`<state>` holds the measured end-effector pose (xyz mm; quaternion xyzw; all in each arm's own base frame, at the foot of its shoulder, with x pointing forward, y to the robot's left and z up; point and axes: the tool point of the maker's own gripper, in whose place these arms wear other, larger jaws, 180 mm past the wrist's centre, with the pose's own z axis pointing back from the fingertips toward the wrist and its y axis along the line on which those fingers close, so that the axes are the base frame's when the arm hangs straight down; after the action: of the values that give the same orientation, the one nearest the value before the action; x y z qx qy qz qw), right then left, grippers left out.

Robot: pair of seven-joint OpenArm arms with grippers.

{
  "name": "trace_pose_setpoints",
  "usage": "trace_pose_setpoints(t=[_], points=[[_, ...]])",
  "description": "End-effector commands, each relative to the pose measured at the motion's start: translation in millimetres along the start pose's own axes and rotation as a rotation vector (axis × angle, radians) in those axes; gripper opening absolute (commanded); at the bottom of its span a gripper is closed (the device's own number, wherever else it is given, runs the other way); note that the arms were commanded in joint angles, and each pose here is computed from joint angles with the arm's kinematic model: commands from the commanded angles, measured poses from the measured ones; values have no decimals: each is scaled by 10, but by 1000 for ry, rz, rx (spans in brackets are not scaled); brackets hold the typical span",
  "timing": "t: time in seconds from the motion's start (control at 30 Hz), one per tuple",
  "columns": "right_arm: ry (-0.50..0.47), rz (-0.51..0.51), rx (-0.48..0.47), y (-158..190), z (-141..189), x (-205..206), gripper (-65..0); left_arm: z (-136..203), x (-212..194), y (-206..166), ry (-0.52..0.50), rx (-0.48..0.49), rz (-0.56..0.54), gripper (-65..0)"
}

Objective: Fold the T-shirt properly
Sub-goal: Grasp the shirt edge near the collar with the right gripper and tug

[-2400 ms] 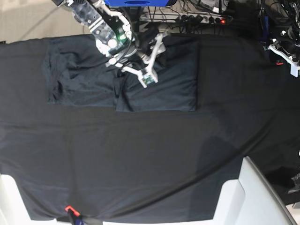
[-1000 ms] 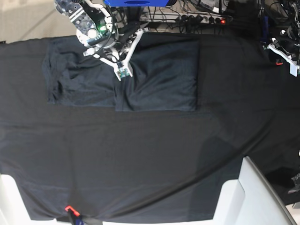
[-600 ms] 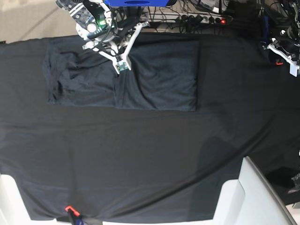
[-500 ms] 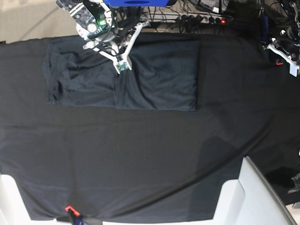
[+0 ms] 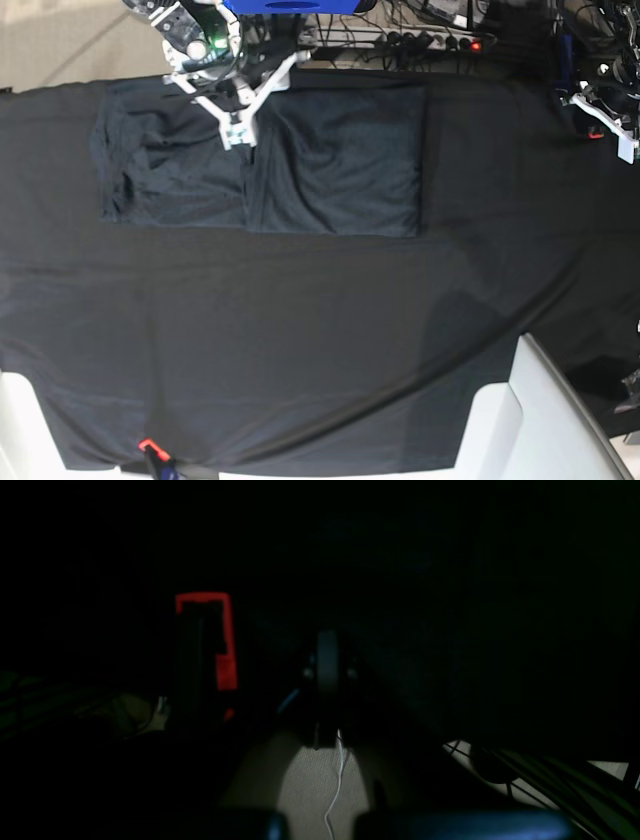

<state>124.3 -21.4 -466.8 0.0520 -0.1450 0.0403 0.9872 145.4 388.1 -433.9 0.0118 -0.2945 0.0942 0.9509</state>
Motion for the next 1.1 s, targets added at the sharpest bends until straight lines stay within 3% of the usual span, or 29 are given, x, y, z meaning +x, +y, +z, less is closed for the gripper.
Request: trace_pose_setpoints(t=[0.0,0.17,0.47,0.53,0.67,0.8,1.07], points=[[-48,-18,18,47,100,117,-321,44,137,62,-34,8,-19,-650],[-167,-39,69,115,420,424,-321,44,137,62,-34,8,-19,-650],[-215,46,125,420,400,638,-327,44,137,62,-34,8,-19,-650],[-232,67,115,434,323,658,-390,44,138,60,-35,7,-18,-650],[-230,77,78,387,143,604,-633,42,134,56,-34,7,-17,-650],[-176,91,37,325,-61,463,-638,42,134,56,-34,7,-17,-650],[-131,91,26,293,-114,278,-650,42,134,56,-34,7,-17,-650]])
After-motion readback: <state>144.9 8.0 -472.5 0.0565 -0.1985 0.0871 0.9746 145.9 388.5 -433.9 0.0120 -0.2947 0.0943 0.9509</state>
